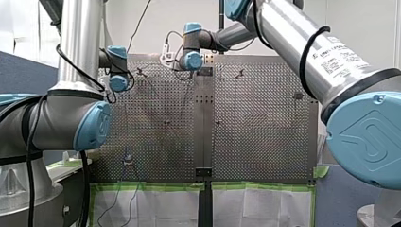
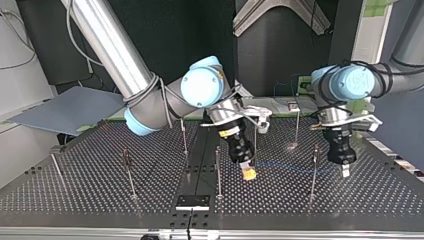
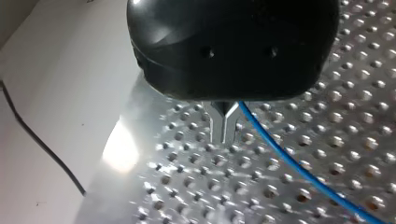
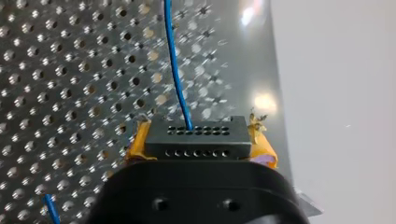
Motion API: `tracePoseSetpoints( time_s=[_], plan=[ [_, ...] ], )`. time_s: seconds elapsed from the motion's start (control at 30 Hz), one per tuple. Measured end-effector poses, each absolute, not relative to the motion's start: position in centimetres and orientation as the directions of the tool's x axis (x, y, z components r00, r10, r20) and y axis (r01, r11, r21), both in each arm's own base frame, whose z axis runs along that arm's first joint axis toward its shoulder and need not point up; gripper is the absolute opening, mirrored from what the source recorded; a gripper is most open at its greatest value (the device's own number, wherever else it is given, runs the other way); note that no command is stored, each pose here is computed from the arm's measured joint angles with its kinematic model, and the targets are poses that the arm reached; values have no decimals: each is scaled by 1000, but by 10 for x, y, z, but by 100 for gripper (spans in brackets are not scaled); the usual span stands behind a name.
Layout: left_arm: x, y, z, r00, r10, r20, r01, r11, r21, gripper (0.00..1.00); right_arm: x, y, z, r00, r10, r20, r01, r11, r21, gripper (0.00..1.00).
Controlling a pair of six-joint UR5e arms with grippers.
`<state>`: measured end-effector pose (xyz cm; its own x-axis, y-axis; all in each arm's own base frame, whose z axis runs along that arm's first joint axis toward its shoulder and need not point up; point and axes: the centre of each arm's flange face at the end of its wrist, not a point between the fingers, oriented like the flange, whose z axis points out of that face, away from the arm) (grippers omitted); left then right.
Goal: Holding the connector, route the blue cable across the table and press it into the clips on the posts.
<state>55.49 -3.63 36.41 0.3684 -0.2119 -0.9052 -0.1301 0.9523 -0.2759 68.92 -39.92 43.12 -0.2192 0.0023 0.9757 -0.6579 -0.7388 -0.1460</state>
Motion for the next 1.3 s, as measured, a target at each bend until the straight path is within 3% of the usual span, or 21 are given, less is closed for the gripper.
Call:
tracePoseSetpoints(
  time_s=[0.37,0.63,0.9,1.3],
  plan=[
    [524,-42,381,365,-214,-906,-150,947,-285,2,689,-375,464,-221,7,975,-642,-754,-140,0],
    [500,-44,382,384,-222,-896,-162,939,-302,2,690,-346,461,-157,-32,987,-629,-768,-125,0],
    [477,-54,377,382,-240,-892,-145,938,-315,2,689,-331,432,-97,-81,992,-631,-766,-124,0],
    [490,-61,354,359,-241,-902,-116,947,-299,2,684,-338,421,-92,-100,991,-647,-750,-136,0]
  ],
)
